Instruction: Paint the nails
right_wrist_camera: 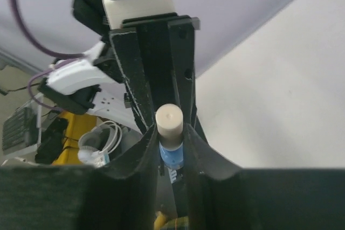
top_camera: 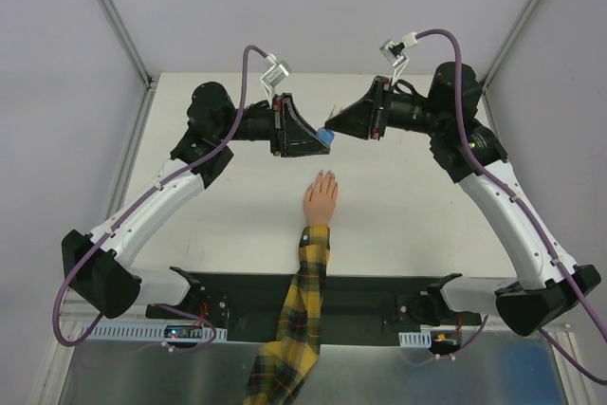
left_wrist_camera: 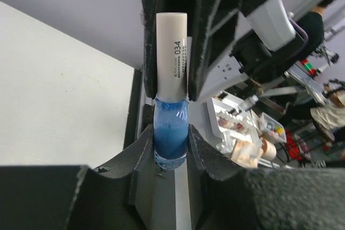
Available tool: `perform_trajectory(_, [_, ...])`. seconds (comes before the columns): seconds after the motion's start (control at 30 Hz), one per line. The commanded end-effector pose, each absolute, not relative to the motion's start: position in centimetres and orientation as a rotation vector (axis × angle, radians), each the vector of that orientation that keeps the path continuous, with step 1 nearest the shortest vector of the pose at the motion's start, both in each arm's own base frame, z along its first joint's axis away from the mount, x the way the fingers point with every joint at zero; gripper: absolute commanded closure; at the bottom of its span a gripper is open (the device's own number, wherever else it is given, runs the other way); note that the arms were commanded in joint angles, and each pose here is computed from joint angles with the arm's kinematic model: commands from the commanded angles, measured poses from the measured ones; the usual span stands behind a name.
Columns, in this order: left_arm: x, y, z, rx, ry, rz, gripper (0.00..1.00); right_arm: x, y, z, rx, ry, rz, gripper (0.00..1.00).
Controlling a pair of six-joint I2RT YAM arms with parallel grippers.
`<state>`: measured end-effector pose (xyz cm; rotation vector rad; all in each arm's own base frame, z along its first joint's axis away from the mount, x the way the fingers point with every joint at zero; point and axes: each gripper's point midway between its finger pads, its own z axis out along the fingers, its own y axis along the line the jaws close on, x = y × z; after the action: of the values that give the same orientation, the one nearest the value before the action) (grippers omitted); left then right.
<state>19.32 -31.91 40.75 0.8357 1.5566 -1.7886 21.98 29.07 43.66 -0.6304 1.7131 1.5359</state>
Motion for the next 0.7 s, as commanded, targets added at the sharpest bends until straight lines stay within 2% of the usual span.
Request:
perform_trajectory(0.0, [21.6,-31.4,41.9,0.784,1.523,-1.494,1.00,22.6,27.9,43.2,-0.529,1.829,1.369,0.65])
perform_trajectory(0.03, [22.0,-30.8,42.1,0.740,1.524,-1.433,1.00,23.5,27.1,42.3,-0.448,1.893,1.295,0.59])
perform_trajectory(0.07, [22.7,-30.5,41.8,0.706,1.534,-1.386,1.00,23.8,26.5,42.8,-0.403,1.899,1.252,0.48])
perform_trajectory(0.17, [24.5,-29.4,40.9,0.620,1.578,-1.245,1.00,25.2,25.1,42.7,-0.256,1.946,1.150,0.30])
perform_trajectory(0.27, [25.3,-29.0,40.9,0.583,1.584,-1.170,1.00,25.5,25.0,43.7,-0.214,1.935,1.140,0.23])
perform_trajectory(0.57, [26.0,-30.6,41.4,0.593,1.594,-1.060,1.00,26.5,24.9,44.2,-0.121,1.939,1.066,0.20])
perform_trajectory(0.67, [25.9,-31.5,41.4,0.615,1.593,-1.070,1.00,26.5,25.6,44.0,-0.129,1.954,1.069,0.24])
